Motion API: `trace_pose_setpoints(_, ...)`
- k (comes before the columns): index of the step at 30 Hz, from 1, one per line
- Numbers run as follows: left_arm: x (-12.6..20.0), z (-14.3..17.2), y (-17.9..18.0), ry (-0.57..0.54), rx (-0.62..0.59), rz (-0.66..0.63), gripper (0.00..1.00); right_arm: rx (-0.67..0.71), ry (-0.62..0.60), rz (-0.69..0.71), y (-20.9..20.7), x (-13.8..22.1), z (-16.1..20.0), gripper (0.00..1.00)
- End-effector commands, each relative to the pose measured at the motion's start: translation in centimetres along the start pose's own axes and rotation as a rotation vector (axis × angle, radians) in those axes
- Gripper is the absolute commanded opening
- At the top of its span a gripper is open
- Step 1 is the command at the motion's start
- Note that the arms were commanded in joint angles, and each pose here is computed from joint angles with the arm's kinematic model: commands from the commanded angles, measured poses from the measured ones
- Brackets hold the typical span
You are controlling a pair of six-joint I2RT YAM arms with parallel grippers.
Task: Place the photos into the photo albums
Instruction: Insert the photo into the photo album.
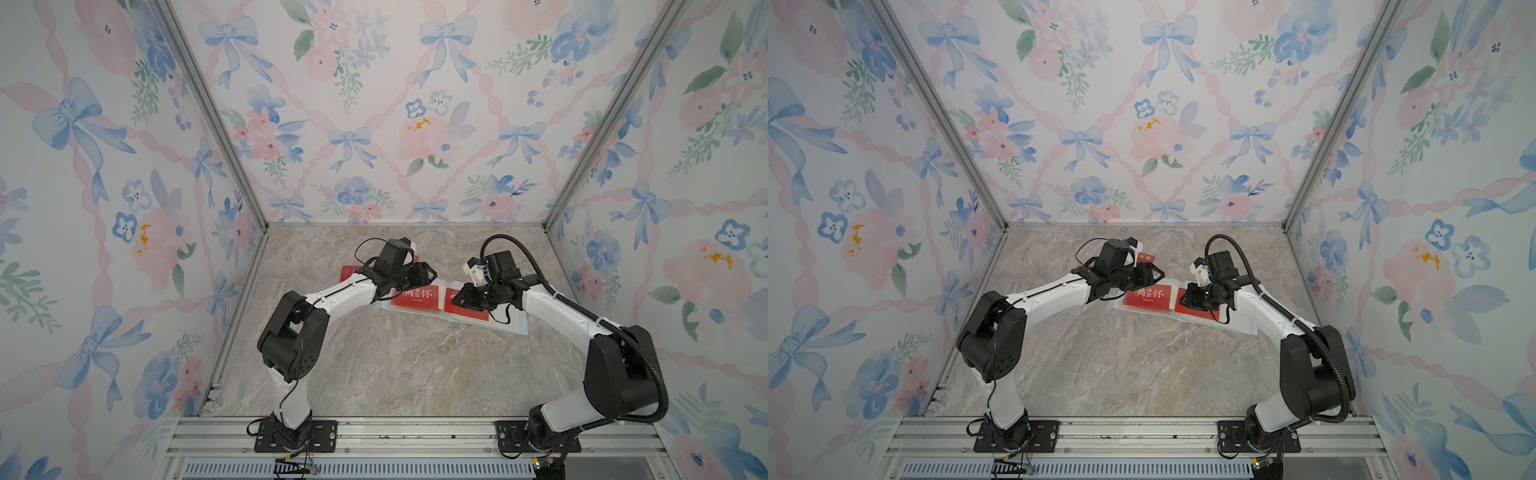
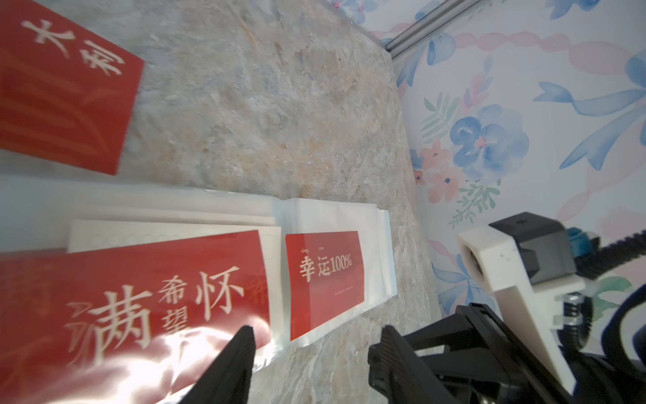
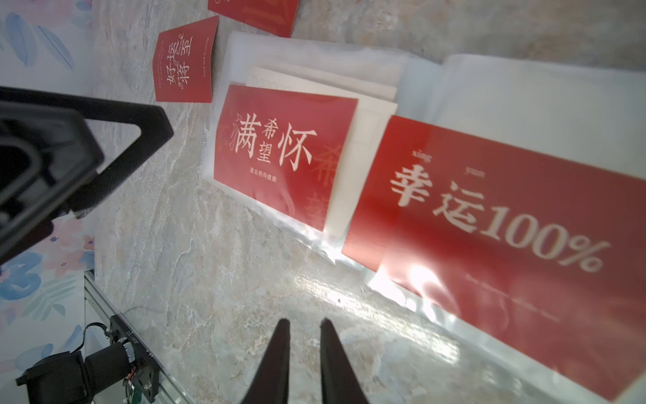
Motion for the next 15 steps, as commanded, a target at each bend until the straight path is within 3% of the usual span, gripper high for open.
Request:
trace_pose_setpoints(1, 1.2, 1.3, 2.2, 0.01, -0.013, -0.065, 0.6, 0.039, 0.043, 0.086, 0.0, -1.7, -0.3, 0.18)
trace_pose_setpoints(15, 4.4, 2.6, 5.2, -0.014, 0.011, -0.116, 0.6, 0.059, 0.117, 0.198, -1.0, -7.0, -2.1, 0.18)
Point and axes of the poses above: each gripper's point midway between its finger pads, its own x axis back along the fingers, its own y axis along the line the jaws close on, z = x × y, the point moved 3 cm from there along x, back along the fingers, and after that the axes turned 7 degrees about -x, right-handed, at the moved point
